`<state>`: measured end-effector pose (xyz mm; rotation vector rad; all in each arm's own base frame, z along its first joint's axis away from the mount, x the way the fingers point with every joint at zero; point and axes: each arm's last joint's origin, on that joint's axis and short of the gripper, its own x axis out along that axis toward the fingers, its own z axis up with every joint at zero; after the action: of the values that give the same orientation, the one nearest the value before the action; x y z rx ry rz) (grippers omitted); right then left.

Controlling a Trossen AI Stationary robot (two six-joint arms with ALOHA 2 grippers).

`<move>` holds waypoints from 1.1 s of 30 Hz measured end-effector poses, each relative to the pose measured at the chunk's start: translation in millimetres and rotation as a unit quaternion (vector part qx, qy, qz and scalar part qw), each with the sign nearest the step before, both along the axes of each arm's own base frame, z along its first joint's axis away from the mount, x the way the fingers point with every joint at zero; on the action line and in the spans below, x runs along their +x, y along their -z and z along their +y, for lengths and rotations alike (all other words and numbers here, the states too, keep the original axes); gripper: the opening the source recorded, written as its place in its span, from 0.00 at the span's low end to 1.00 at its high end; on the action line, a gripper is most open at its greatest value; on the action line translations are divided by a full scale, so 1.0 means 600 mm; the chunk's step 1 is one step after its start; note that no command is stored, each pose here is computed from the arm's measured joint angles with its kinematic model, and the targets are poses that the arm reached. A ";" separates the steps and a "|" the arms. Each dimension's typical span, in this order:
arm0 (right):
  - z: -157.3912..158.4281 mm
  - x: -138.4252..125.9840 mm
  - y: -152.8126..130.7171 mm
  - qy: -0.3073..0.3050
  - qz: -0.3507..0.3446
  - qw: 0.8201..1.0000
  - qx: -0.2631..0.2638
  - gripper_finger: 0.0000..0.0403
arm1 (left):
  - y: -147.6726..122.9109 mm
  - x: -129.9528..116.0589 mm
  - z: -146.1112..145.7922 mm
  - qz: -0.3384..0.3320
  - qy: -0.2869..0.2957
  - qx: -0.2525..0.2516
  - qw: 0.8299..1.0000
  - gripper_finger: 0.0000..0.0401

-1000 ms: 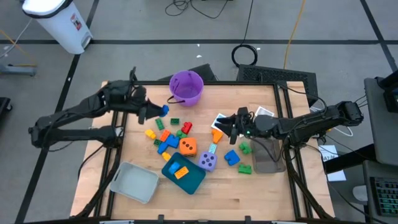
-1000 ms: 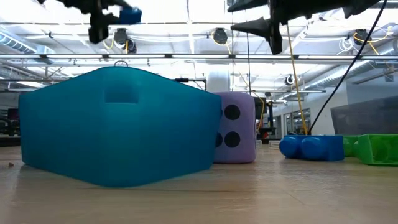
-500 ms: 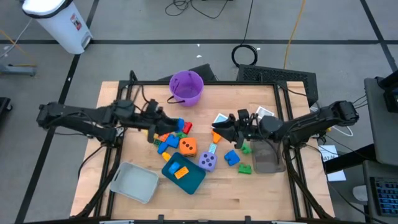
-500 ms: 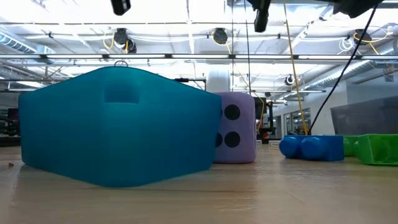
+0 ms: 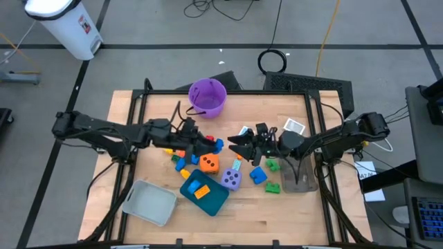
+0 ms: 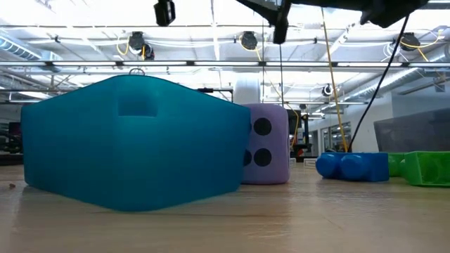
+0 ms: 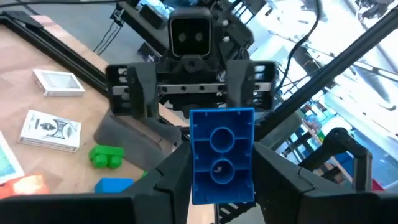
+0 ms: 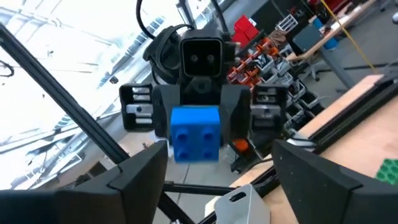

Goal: Pick & Place Toys
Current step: Put the dark blue game piece into the blue bin

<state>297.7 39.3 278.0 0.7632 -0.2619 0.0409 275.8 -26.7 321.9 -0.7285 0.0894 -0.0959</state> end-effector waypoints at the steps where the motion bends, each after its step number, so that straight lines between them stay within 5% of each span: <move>1: 0.000 0.002 -0.001 -0.001 0.001 1.000 -0.004 0.72 | 0.000 0.006 -0.001 0.005 0.002 0.003 1.000 0.36; 15: 0.001 0.017 -0.018 -0.014 -0.021 0.999 -0.028 0.67 | -0.021 0.044 0.000 0.022 0.010 0.036 0.999 0.36; 33: 0.002 0.016 -0.020 -0.014 -0.026 0.999 -0.033 0.34 | -0.020 0.044 0.000 0.026 0.010 0.027 0.999 0.40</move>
<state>307.3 40.2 289.9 0.7004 -0.2981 0.0949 302.4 -26.7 334.0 -0.6772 0.1478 -0.0938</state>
